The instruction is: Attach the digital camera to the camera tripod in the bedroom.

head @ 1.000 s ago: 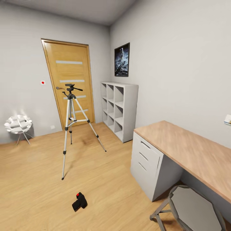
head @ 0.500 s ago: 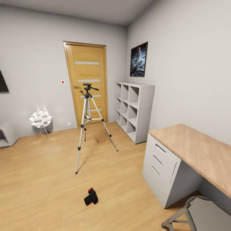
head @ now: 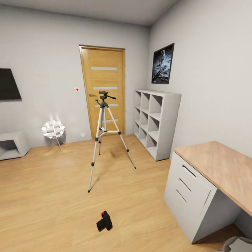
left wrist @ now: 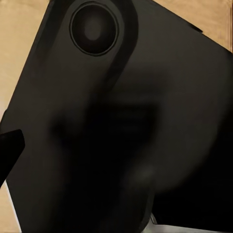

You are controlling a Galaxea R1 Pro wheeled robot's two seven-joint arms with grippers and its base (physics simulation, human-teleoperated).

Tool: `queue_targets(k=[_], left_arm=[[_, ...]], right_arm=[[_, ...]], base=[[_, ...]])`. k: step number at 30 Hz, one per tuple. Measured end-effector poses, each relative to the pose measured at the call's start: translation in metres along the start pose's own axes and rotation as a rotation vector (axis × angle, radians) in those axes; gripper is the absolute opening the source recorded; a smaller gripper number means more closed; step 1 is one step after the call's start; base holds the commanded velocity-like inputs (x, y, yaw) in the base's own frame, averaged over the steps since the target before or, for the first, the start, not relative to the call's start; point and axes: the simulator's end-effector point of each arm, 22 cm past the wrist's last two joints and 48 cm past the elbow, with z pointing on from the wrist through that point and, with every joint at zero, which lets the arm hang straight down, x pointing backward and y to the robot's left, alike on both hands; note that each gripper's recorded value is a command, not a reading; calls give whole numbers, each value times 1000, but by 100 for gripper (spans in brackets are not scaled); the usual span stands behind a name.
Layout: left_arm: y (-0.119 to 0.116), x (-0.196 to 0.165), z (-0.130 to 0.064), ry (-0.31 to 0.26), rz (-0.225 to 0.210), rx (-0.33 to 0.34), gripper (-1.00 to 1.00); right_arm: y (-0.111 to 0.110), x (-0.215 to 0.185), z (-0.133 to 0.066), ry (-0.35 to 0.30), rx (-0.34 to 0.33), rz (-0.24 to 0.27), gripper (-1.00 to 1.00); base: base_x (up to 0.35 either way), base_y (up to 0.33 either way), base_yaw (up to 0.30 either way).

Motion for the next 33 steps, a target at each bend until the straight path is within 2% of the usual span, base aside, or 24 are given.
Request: queue_targets(k=[27, 33], left_arm=[[0, 0, 0, 0, 2, 0, 100], [0, 0, 0, 0, 3, 1, 100]], right_arm=[[-1, 0, 0, 0, 1, 2, 100], [-1, 0, 0, 0, 1, 3, 100]], base=[[323, 0, 0], [321, -107, 0]])
